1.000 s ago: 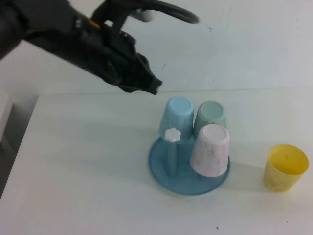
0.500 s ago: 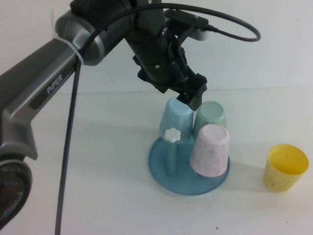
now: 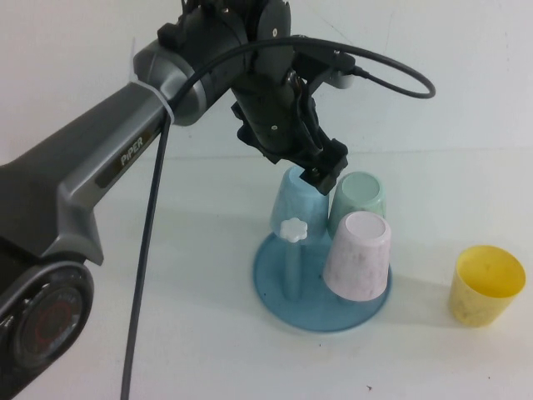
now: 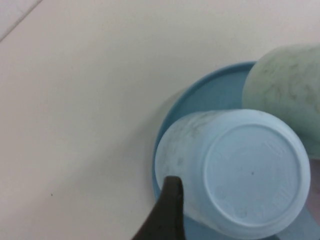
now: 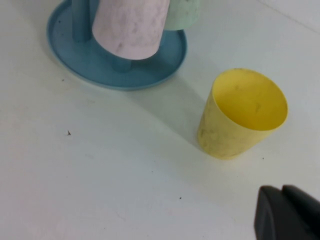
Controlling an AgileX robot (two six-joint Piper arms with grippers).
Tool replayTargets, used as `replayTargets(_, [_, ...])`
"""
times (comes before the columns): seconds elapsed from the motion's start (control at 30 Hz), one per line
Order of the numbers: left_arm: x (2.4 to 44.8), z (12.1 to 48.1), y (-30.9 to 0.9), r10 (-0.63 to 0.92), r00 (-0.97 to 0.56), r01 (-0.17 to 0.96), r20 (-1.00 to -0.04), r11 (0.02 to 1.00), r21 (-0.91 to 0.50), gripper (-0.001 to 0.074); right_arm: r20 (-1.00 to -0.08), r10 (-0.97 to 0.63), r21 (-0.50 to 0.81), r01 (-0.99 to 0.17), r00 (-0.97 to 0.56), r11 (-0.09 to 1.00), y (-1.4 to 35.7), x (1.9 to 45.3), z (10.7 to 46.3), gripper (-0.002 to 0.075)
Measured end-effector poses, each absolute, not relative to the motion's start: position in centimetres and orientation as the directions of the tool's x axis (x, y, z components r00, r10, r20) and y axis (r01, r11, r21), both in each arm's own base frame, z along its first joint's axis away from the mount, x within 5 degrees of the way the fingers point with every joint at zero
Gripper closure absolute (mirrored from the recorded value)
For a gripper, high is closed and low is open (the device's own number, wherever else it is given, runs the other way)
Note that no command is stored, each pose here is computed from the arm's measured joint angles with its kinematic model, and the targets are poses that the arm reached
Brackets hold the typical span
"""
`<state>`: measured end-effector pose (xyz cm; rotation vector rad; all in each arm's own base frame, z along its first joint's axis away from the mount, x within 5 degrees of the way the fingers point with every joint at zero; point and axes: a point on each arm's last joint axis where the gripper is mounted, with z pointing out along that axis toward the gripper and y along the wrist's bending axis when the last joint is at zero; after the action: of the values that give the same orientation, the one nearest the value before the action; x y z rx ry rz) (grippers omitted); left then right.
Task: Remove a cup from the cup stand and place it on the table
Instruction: Pick up the cup from the rack
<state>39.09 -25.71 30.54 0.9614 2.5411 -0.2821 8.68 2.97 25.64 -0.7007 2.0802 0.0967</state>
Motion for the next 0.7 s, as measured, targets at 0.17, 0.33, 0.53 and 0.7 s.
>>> replayTargets(0.17, [39.6,29.2,-26.1,0.589,-0.684,0.67,-0.431,0.741,-0.05,0.0059,-0.789,-0.445,-0.194,-0.515,-0.424,0.835,3.0,8.7,25.6,0.0728])
replayTargets(0.33, [40.1,27.6,-26.4,0.596,-0.696,0.668,-0.401,0.742,-0.056,0.0059,-0.789,-0.445,-0.194,-0.515,-0.424,0.835,3.0,8.7,25.6,0.0728])
replayTargets(0.53, [40.2,27.2,-26.5,0.597,-0.698,0.667,-0.394,0.742,-0.057,0.0176,-0.789,-0.445,-0.194,-0.515,-0.424,0.835,3.0,8.7,25.6,0.0728])
replayTargets(0.7, [40.2,27.2,-26.5,0.596,-0.698,0.667,-0.396,0.742,-0.059,0.0197,-0.789,-0.445,-0.193,-0.515,-0.425,0.835,3.0,8.7,25.6,0.0728])
